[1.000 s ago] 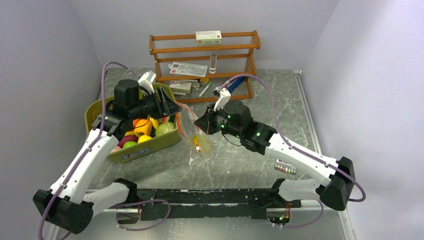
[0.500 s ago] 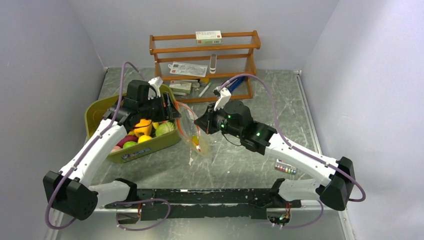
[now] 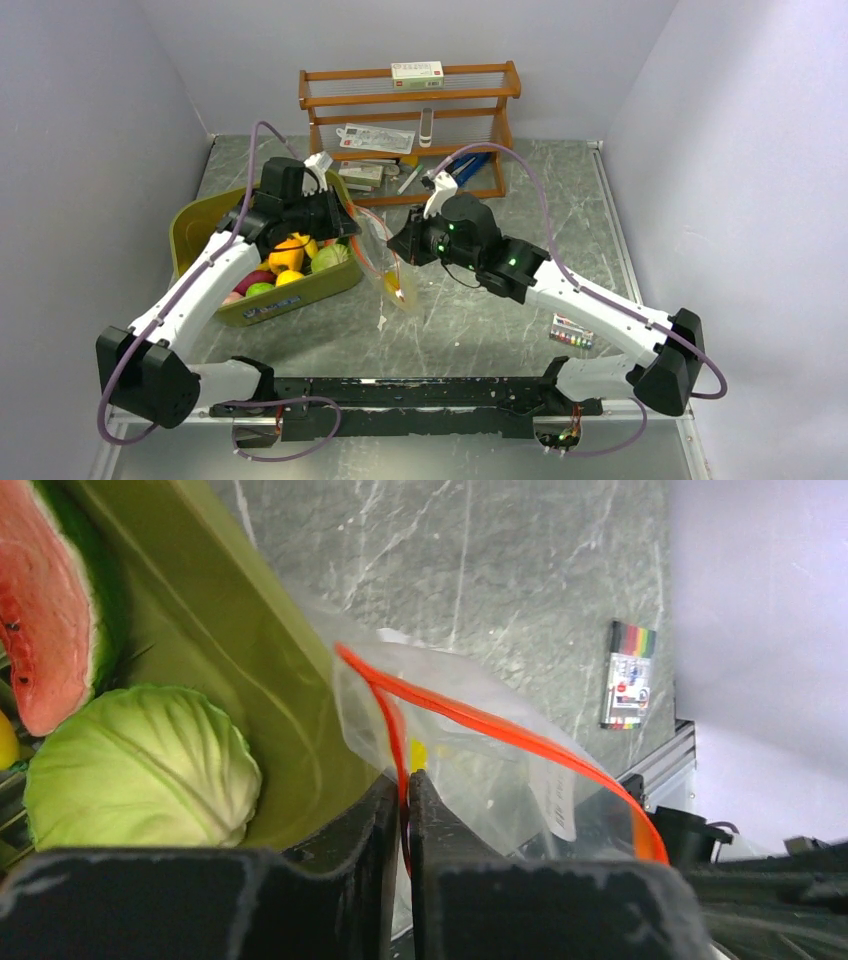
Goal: Place the food in the zip-top bag and seal the zipper
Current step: Open the zipper of the food storage bag.
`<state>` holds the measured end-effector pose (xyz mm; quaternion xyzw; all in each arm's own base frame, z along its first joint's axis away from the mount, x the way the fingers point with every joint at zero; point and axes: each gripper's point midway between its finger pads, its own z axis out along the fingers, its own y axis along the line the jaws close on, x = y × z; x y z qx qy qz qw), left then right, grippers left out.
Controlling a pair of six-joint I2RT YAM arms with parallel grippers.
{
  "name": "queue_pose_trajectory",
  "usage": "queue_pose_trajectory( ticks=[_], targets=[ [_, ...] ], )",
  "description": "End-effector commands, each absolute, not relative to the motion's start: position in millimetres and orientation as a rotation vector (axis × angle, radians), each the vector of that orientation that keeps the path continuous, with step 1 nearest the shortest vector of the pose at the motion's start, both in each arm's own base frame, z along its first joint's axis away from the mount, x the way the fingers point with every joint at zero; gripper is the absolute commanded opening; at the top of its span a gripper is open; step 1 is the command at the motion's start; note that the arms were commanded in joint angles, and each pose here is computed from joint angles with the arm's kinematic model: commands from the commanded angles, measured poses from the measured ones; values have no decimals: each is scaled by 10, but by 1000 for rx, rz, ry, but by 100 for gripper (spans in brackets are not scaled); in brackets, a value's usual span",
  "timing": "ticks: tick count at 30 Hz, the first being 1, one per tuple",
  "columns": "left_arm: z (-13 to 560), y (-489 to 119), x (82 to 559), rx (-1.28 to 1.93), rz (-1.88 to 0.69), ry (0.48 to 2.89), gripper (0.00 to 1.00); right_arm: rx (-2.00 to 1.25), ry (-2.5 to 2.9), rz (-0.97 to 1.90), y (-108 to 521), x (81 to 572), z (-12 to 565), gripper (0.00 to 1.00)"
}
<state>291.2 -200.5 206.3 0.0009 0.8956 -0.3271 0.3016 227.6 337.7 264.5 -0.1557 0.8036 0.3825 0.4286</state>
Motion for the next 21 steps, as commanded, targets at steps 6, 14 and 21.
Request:
queue_pose_trajectory(
  ticks=[6,14,21],
  targets=[
    [2542,-2134,2851,-23,-1035,2205,7,-394,2104,766,3263,2423,2715,30],
    [2517,-2157,2844,-35,-1058,2209,7,-426,2090,760,3312,2446,2906,36],
    [2487,-2159,2832,-43,-1063,2218,7,-463,2081,819,3487,2384,2821,37]
  ],
)
